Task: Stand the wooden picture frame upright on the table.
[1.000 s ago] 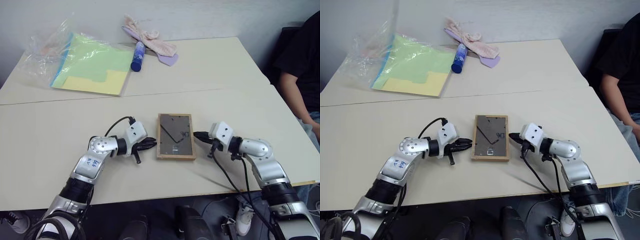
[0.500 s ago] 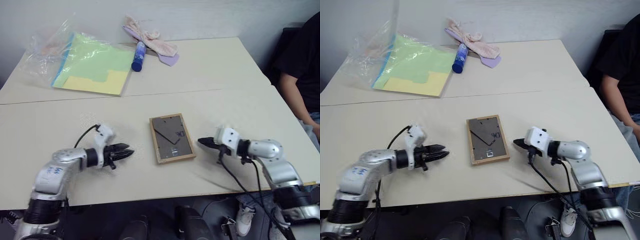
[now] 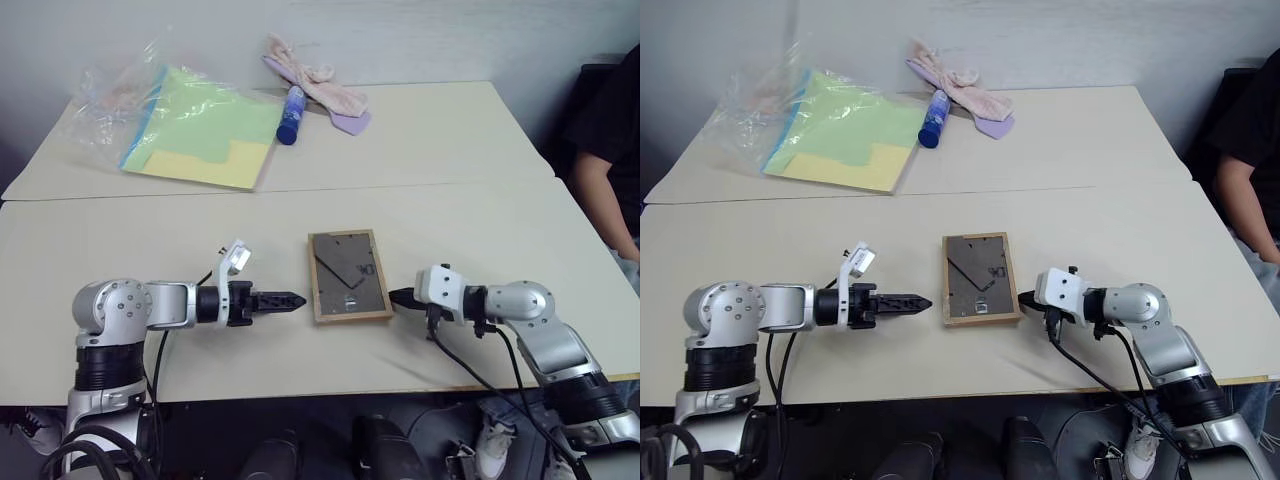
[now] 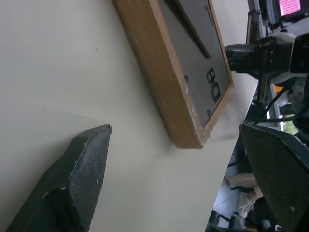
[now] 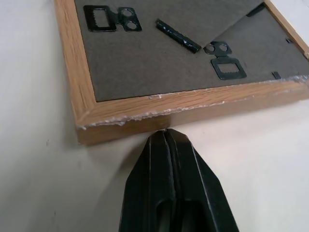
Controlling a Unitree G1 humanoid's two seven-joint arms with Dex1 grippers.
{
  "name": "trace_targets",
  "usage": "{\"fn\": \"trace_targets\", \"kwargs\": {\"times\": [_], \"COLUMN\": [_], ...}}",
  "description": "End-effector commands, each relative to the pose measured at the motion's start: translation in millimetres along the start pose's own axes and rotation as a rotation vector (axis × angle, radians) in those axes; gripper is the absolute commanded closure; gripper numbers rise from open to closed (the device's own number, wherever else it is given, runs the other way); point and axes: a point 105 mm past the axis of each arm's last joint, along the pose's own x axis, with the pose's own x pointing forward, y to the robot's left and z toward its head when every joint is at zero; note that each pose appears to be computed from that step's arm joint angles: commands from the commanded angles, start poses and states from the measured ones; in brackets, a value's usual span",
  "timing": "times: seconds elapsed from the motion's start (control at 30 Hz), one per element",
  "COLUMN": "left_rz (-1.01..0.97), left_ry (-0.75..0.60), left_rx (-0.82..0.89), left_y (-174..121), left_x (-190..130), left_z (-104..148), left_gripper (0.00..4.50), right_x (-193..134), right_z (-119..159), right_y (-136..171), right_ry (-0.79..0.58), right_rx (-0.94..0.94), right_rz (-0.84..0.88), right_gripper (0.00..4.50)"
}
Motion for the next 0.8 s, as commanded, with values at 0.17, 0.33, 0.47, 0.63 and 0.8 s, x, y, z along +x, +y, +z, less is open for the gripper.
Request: {"fn": "trace_targets", "kwargs": {"times": [0.17, 0.33, 0.47, 0.63, 0.8], "left_rz": [-0.017, -0.029, -0.071, -0.051, -0.017], "left_ry": [0.124, 0.164, 0.168, 0.142, 0.088], "left_rx": [-0.154, -0.188, -0.216, -0.240, -0.229], "left_y": [0, -4, -13, -9, -1], "left_x": [37, 46, 55, 55, 41], "left_z": [-18, -17, -13, -8, -4], "left_gripper": [0.02, 0.02, 0.02, 1.29, 2.76], "right_x": [10, 13, 14, 14, -3], "right_z": [20, 17, 18, 15, 15], "right_y": [-7, -1, -2, -4, -9], "right_ry": [-0.047, -0.035, -0.040, -0.034, -0.087], "right_rx": [-0.038, -0.036, -0.039, -0.037, 0.079], "right_rz": [-0.008, 0.012, 0.001, -0.016, -0.032], "right_gripper": [4.50, 4.50, 4.50, 4.50, 4.15]}}
